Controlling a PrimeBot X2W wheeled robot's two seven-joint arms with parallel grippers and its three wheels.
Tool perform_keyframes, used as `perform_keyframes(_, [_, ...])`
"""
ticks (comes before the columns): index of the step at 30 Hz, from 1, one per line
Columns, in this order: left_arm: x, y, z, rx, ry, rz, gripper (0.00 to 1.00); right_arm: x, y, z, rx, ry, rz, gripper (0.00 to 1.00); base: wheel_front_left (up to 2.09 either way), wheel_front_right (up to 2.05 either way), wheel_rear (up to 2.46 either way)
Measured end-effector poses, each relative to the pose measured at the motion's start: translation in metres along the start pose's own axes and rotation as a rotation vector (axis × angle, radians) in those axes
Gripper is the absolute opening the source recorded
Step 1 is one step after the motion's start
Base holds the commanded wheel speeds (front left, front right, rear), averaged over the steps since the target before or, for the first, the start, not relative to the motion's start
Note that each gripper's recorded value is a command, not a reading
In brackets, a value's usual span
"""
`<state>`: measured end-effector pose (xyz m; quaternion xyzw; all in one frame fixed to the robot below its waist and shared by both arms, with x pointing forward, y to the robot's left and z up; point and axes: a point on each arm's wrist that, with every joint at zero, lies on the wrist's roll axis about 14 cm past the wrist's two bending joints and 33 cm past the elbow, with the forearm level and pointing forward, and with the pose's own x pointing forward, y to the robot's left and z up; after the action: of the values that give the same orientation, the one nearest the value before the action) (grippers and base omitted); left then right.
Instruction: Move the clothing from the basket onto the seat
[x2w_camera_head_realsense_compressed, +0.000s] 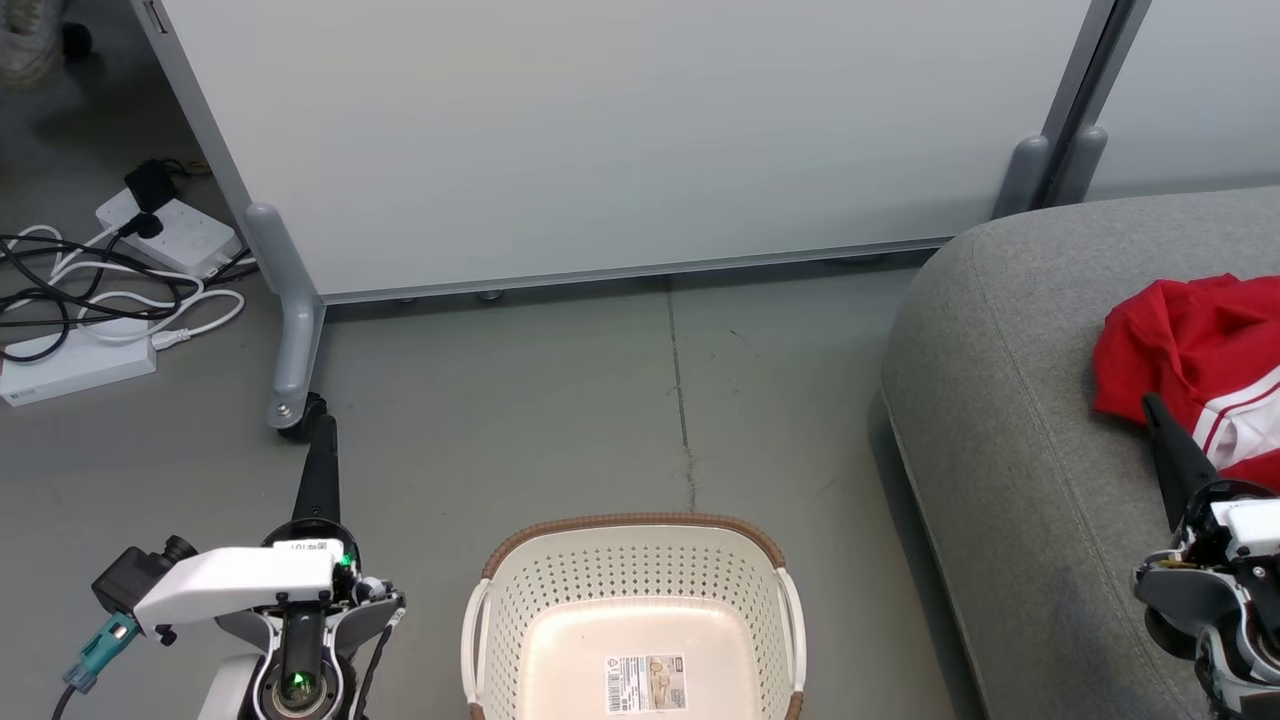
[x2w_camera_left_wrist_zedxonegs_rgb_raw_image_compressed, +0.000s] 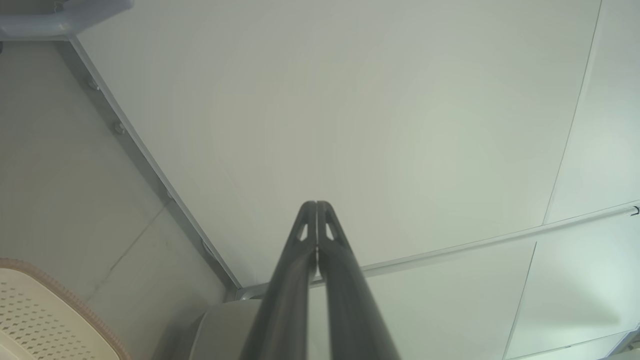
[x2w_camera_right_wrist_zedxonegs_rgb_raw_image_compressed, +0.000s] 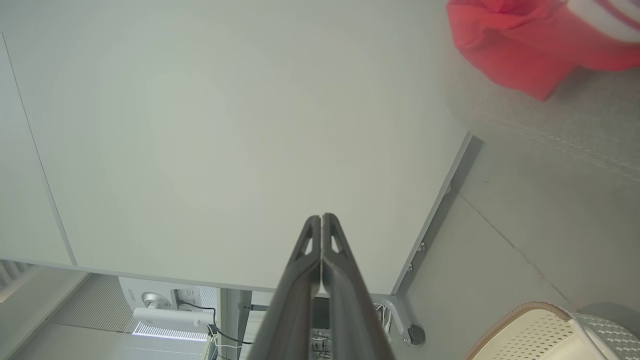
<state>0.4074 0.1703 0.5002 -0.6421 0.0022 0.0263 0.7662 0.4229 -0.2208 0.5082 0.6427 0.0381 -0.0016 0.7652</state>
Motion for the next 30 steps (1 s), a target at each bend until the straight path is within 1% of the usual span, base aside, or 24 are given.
perform_keyframes(23, [0.008,-0.011,-0.004,-0.161,0.003,-0.021,0.0,0.003,0.007,0.012,0.165,-0.017,0.04,0.0,0.0,0.0,0.0])
perform_keyframes(30, [0.009,-0.012,-0.004,-0.178,0.004,-0.024,0.0,0.002,0.007,0.013,0.185,-0.016,0.043,0.0,0.0,0.0,0.0])
